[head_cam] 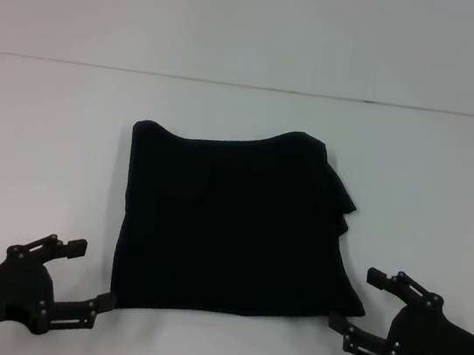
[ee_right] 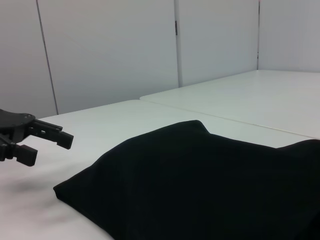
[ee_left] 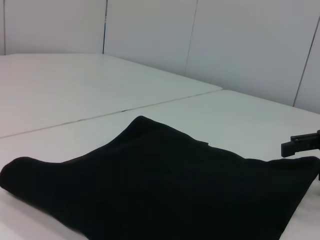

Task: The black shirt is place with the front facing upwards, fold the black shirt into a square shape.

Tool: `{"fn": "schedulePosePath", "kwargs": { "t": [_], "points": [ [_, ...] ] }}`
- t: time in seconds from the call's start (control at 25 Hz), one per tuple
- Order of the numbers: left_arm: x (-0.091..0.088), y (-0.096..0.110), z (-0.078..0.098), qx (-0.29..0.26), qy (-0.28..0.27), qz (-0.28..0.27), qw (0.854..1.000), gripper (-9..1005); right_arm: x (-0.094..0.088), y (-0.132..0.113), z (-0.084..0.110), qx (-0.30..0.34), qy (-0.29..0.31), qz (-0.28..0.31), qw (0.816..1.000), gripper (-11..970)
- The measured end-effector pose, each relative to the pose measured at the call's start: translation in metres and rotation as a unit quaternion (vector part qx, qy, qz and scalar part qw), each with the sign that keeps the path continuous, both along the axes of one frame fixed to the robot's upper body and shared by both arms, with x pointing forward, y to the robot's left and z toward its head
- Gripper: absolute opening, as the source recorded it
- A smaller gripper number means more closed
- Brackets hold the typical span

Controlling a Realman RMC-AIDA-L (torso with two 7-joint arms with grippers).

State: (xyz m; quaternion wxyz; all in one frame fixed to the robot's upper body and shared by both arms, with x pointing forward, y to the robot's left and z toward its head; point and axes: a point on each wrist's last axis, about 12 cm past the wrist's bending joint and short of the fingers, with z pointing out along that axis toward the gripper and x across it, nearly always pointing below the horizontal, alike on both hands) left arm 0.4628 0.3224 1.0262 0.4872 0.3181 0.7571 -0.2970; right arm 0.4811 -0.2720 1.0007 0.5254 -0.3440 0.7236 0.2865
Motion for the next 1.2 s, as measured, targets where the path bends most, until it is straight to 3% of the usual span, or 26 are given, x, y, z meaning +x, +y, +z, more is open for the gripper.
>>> {"fn": "schedulePosePath", "kwargs": {
  "t": [1.2],
  "points": [
    [0.0009, -0.003, 0.0, -0.006, 0.003, -0.001, 1.0, 961, -0.0014, 0.0011, -0.001, 0.003, 0.003, 0.0, 1.0, 941]
  ]
}}
